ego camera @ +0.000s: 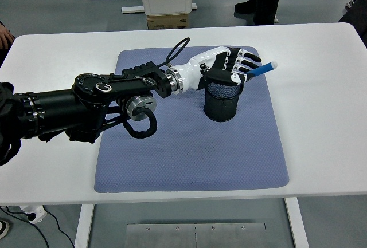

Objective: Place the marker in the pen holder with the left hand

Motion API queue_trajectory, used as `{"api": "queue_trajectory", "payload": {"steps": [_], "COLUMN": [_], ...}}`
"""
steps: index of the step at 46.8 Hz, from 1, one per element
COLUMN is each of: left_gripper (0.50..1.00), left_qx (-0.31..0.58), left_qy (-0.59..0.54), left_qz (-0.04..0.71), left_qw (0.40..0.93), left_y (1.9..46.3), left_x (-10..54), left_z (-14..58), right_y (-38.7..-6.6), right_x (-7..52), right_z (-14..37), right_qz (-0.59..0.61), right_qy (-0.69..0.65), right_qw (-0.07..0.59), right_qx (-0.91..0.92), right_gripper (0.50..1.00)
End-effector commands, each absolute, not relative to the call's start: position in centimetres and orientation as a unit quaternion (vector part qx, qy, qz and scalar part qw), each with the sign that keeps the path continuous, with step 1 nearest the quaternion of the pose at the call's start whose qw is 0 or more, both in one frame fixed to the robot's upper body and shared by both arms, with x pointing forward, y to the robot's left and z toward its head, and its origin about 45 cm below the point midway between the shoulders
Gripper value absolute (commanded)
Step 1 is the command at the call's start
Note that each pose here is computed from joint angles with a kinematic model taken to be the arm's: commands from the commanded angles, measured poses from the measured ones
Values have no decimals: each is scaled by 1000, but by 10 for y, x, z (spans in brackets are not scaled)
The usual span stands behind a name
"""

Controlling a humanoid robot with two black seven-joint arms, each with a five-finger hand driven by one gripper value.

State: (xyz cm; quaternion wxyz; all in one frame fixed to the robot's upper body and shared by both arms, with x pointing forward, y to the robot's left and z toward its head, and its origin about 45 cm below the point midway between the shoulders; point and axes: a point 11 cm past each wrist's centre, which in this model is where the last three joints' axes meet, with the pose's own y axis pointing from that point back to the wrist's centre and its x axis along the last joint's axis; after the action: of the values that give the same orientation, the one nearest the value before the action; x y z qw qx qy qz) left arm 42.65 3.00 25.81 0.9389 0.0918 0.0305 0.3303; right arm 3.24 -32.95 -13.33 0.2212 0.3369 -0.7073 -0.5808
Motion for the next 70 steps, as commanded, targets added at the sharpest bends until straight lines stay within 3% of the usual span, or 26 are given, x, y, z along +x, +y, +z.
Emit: {"api": "queue_trajectory", "payload": {"steps": [1, 13, 26, 43, 56, 70], "left_gripper": [1000, 1000, 1000, 1000, 1000, 1000], "left_qx": [91, 63, 30, 34, -43, -94], "left_qy": [26, 30, 22, 18, 99, 156], "left_qz": [335, 347, 399, 519, 612, 665], "left_qw": [938, 935, 916, 854, 783, 724], "left_y": [31, 34, 78, 203, 296, 347], "left_x": [429, 437, 464, 495, 481, 457], "left_z": [261, 278, 307, 303, 268, 233], "right_y": [-330, -330, -330, -330, -330, -330], "right_x": [32, 32, 32, 32, 32, 32], "right_z": [-133, -133, -133, -133, -133, -133], "right_qz": [-581, -581, -581, -581, -581, -581], "right_qy": [-707, -707, -707, -707, -707, -707], "right_qw": [221, 221, 221, 221, 221, 221], "right_qx": [337, 337, 337, 337, 337, 337], "right_gripper": [1000, 1000, 1000, 1000, 1000, 1000]}}
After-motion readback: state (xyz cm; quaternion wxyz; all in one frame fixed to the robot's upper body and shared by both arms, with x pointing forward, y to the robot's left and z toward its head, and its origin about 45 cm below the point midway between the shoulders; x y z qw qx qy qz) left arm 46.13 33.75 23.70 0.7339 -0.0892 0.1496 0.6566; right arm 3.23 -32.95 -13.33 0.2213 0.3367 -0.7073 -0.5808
